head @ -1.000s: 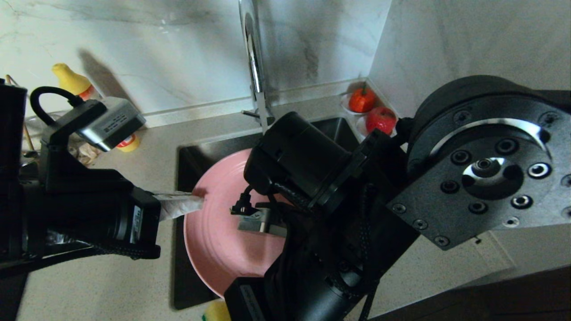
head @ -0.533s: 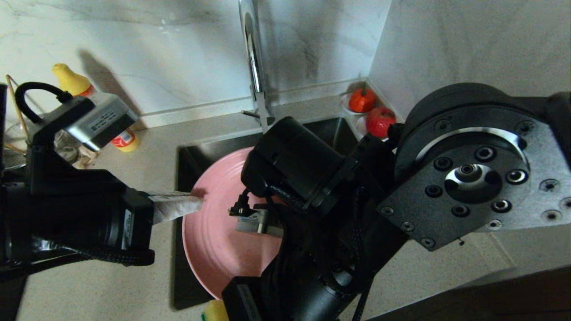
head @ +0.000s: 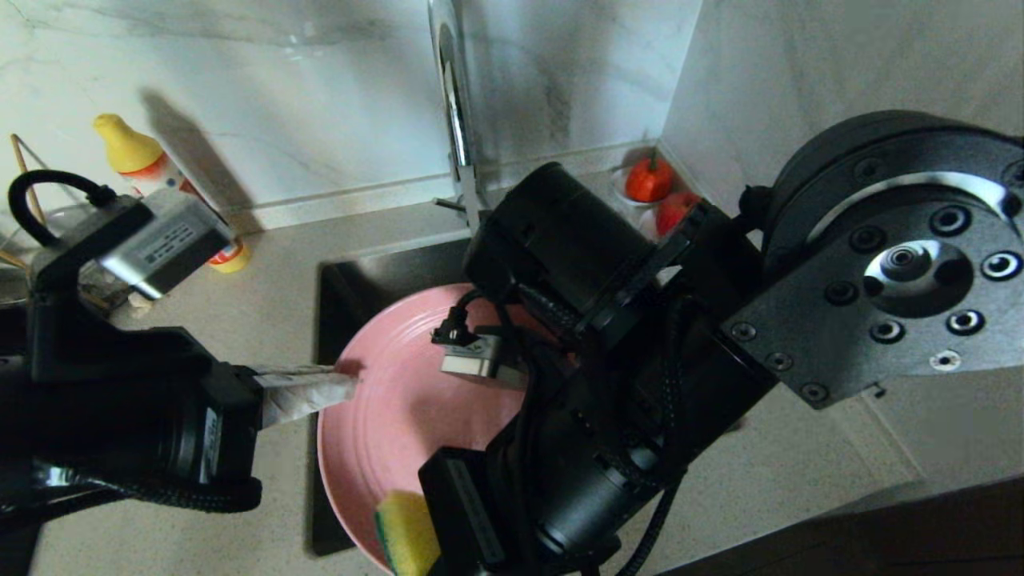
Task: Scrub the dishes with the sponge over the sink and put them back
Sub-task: Wipe the plate
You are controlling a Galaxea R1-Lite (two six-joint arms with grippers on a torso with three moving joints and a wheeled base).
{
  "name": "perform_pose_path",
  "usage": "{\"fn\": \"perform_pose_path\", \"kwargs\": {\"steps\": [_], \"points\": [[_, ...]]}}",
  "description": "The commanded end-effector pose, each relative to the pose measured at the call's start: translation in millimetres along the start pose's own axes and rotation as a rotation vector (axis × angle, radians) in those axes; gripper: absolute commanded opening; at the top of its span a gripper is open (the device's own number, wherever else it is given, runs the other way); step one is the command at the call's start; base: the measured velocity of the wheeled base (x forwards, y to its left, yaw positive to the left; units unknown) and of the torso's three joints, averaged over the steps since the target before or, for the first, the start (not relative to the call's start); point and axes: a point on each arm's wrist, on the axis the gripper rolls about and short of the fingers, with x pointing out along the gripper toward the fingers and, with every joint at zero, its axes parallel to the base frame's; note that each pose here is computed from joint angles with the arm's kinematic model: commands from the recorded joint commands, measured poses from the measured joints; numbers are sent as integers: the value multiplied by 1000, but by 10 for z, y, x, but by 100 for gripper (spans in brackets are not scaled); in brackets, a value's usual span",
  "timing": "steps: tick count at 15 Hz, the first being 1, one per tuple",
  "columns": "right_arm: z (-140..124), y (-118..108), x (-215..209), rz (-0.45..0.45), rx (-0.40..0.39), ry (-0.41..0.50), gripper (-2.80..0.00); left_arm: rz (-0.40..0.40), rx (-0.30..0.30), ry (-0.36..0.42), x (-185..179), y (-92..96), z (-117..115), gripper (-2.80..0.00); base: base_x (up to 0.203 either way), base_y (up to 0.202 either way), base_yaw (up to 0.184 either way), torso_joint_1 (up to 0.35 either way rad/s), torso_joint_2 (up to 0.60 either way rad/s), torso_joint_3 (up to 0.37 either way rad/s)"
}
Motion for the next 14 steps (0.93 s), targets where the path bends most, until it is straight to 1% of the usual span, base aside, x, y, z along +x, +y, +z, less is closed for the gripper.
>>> {"fn": "perform_pose_path", "kwargs": {"steps": [1,8,14], "points": [[-2,17,-117,16,-5,-30,-280,-4,2,-2,-26,-7,-17,-280,0,0,0,0,0,0],[135,-142,-136,-2,37,-59,-280,-13,-4,-21,-89,-21,-17,-280,0,0,0,0,0,0],[83,-92,-287,10,28,-85,-280,-11,-5,-10,-70,-17,-40,-280,0,0,0,0,0,0]]}}
